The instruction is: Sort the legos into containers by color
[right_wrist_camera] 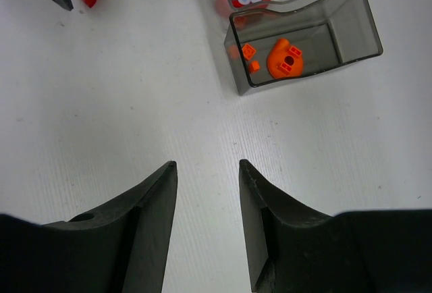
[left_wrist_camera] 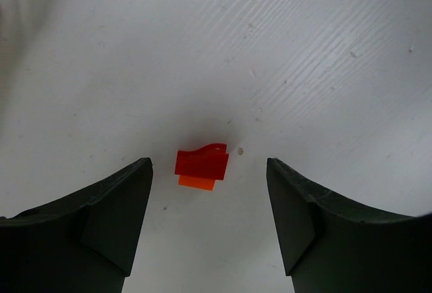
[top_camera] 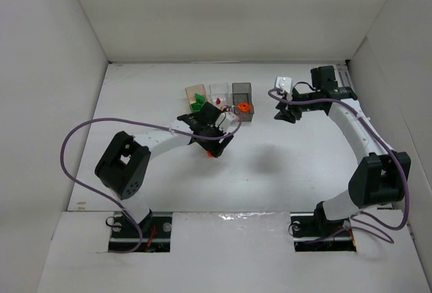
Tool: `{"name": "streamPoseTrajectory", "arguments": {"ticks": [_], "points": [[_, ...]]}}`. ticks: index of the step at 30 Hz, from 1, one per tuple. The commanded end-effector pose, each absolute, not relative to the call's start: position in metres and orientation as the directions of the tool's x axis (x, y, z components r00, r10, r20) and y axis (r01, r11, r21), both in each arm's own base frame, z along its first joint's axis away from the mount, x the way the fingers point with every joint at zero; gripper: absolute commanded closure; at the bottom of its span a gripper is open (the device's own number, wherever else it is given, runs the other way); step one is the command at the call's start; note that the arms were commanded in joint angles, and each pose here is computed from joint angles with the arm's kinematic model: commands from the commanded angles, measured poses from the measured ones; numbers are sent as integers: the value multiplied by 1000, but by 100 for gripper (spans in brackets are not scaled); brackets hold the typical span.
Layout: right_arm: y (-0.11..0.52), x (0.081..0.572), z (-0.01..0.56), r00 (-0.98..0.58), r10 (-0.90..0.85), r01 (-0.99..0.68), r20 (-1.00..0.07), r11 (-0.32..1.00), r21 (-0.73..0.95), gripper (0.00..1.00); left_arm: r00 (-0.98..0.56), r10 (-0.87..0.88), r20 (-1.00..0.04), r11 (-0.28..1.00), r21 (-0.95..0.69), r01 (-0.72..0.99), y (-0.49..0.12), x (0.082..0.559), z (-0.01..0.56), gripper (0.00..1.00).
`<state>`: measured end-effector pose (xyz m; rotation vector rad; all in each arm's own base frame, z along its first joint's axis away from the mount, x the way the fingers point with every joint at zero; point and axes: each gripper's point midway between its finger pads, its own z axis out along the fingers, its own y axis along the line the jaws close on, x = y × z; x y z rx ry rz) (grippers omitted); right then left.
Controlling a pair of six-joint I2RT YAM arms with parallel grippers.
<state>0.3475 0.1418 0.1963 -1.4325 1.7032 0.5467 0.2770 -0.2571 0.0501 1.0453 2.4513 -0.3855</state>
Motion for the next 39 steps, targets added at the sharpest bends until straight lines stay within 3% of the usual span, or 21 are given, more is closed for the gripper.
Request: {"name": "streamPoseTrajectory", "arguments": {"ticks": [1,13,25,32,39], "points": [[143,346,204,14,-572,-950,-820,249,-190,53,-600,607,-522,690,-29,723,-241,272,64,35],[145,348,202,10,-566,-953,-824,244,-179,53,-565,646,-513,628,-64,776,-241,256,55,35],[146,355,206,17,-565,-951,-825,244,-188,53,-529,698,-483,575,-63,816,-241,254,43,41],[146,358,205,19,-568,-953,-823,239,-187,53,-514,723,-462,550,-64,833,-240,252,33,52],[146,357,204,11,-569,-955,-822,239,-178,53,-532,718,-448,567,-66,821,-229,265,28,52]]}}
